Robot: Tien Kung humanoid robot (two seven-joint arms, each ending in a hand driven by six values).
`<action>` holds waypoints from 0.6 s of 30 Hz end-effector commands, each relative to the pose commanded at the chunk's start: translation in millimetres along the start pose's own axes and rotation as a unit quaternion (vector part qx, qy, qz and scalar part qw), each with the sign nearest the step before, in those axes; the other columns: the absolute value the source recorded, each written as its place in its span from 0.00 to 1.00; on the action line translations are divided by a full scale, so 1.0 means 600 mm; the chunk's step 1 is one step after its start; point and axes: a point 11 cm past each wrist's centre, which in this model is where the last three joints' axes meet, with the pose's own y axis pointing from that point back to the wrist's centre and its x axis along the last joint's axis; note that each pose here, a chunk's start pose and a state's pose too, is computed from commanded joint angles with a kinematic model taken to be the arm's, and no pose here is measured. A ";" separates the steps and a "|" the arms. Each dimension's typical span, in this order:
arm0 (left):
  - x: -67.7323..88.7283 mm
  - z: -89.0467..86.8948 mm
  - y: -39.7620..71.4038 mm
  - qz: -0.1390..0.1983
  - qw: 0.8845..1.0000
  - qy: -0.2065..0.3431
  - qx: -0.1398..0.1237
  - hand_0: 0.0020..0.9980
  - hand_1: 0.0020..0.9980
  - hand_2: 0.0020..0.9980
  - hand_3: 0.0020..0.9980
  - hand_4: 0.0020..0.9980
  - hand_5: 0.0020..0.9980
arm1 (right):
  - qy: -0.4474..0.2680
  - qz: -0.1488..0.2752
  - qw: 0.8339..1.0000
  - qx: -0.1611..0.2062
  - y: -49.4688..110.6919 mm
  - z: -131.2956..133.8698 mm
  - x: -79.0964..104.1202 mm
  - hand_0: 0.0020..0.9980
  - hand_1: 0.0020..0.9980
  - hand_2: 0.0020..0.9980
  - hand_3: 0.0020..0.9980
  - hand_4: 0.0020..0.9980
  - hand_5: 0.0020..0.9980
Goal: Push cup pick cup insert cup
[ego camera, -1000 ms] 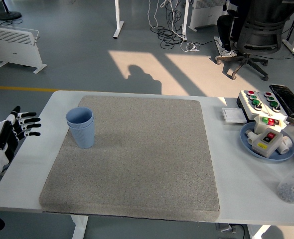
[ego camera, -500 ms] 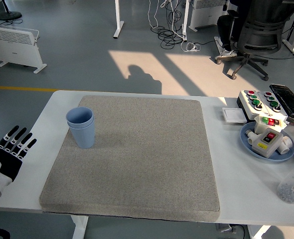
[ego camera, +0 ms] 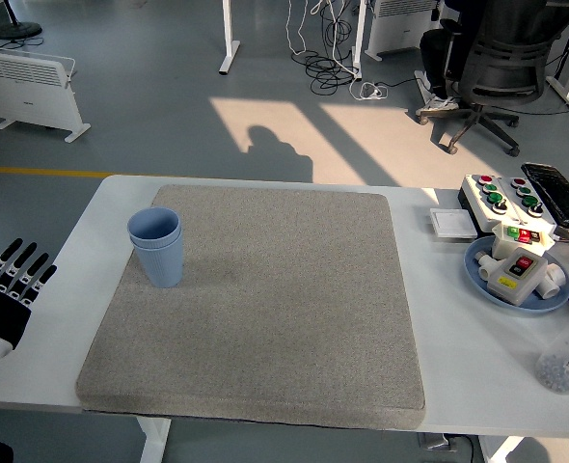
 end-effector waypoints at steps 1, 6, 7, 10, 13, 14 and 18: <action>0.000 -0.001 0.000 -0.001 1.000 -0.001 0.001 0.76 0.77 0.77 0.69 0.61 1.00 | 0.000 0.000 1.000 0.000 0.000 0.000 0.000 0.69 0.58 0.63 0.55 0.10 0.41; -0.003 -0.006 0.000 -0.010 1.000 -0.004 0.008 0.81 0.82 0.84 0.78 0.62 1.00 | -0.001 0.000 1.000 0.001 0.000 -0.002 0.000 0.69 0.58 0.63 0.55 0.10 0.41; -0.005 -0.007 0.000 -0.012 1.000 -0.005 0.009 0.81 0.82 0.84 0.78 0.62 1.00 | -0.001 0.000 1.000 0.001 0.000 -0.002 0.000 0.69 0.58 0.63 0.55 0.10 0.41; -0.008 -0.008 -0.001 -0.017 1.000 -0.008 0.011 0.84 0.85 0.87 0.83 0.61 1.00 | -0.001 0.000 1.000 0.001 0.000 -0.002 0.000 0.69 0.58 0.63 0.55 0.10 0.41; -0.010 -0.009 -0.002 -0.021 1.000 -0.012 0.014 0.84 0.85 0.87 0.83 0.61 1.00 | -0.002 0.000 1.000 0.001 0.000 -0.003 0.000 0.69 0.58 0.63 0.55 0.10 0.41; -0.010 -0.010 -0.002 -0.021 1.000 -0.013 0.015 0.84 0.85 0.87 0.83 0.61 1.00 | -0.003 0.000 1.000 0.001 0.000 -0.003 0.000 0.69 0.58 0.63 0.55 0.10 0.41; -0.010 -0.011 -0.002 -0.021 1.000 -0.014 0.017 0.84 0.85 0.88 0.84 0.61 1.00 | -0.002 0.000 1.000 0.001 0.000 -0.002 0.000 0.69 0.58 0.63 0.55 0.10 0.41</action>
